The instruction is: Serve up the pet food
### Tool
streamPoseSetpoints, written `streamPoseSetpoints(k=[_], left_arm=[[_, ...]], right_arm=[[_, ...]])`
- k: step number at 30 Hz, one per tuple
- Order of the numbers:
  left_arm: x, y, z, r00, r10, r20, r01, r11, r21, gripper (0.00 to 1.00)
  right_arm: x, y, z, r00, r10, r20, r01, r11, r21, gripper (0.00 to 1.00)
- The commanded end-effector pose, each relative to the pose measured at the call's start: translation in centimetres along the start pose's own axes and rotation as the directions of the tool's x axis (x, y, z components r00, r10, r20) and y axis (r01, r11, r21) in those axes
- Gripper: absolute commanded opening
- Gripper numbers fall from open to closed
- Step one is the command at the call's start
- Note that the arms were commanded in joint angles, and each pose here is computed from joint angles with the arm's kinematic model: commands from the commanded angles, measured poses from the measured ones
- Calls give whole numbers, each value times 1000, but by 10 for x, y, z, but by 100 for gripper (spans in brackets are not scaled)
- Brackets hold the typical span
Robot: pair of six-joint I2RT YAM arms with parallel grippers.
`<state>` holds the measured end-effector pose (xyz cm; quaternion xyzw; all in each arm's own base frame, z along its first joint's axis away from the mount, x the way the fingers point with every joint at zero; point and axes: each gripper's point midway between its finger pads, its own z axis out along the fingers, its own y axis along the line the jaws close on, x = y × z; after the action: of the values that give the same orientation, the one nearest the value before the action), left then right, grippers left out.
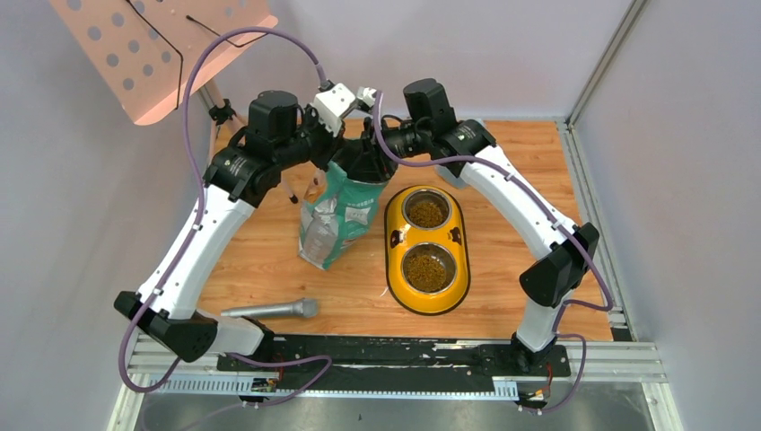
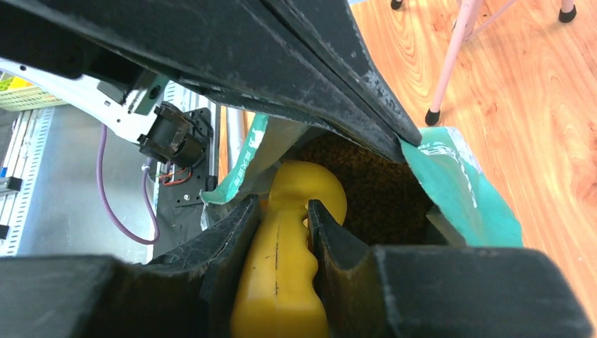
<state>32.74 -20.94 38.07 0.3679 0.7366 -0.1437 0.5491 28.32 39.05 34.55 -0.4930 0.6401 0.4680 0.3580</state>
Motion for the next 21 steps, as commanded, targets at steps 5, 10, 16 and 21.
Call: streamPoseSetpoints(k=[5, 10, 16, 21], left_arm=[[-92, 14, -12, 953, 60, 298, -48, 998, -47, 0], [-84, 9, -20, 958, 50, 282, -42, 999, -34, 0], [-85, 8, -18, 959, 23, 284, -17, 1000, -23, 0], [-88, 8, -14, 959, -4, 283, 7, 1000, -10, 0]], right_arm=[[-33, -21, -22, 997, -6, 77, -6, 988, 153, 0], [-27, -58, -33, 997, -1, 73, -18, 966, 258, 0], [-4, -85, -14, 1000, -14, 16, 10, 965, 260, 0], [7, -104, 5, 1000, 9, 5, -10, 965, 262, 0]])
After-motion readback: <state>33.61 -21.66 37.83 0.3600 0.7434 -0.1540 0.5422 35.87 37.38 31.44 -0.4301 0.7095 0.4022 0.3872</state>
